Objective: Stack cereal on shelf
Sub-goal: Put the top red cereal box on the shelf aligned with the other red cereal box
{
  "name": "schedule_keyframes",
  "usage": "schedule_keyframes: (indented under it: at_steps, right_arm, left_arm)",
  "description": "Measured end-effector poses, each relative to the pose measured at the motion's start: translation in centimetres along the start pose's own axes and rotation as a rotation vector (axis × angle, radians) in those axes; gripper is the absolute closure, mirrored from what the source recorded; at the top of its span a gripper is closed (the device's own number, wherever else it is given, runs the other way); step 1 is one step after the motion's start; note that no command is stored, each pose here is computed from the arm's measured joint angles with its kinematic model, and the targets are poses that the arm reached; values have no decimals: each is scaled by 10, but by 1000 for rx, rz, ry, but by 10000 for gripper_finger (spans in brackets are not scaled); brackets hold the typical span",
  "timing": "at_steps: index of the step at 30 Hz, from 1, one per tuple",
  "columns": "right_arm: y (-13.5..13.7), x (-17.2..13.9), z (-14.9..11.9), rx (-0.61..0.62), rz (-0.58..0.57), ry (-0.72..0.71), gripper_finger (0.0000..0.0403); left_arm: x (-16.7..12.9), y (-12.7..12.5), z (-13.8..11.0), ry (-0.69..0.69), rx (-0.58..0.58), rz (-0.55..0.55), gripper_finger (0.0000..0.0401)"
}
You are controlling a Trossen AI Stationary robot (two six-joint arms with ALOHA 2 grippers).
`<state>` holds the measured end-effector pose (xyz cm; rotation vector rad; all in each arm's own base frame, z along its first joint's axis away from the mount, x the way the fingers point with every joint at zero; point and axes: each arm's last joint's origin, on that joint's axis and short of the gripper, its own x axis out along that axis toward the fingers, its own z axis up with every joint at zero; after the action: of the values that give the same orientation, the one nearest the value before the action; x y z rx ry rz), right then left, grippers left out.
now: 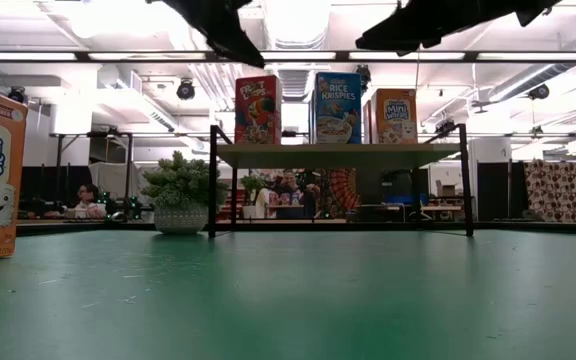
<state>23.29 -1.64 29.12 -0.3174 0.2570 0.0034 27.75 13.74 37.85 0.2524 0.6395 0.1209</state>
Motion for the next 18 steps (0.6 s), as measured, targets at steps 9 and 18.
schedule_keyframes:
  at_steps: [9, 18]
  right_arm:
    - [1, 0, -2, 1, 2, 5, 218]
    - [1, 0, -3, 4, 2, 6, 218]
  left_arm:
    - [11, 15, -12, 23, -12, -22, 154]
    - [14, 20, -19, 33, -21, -24, 154]
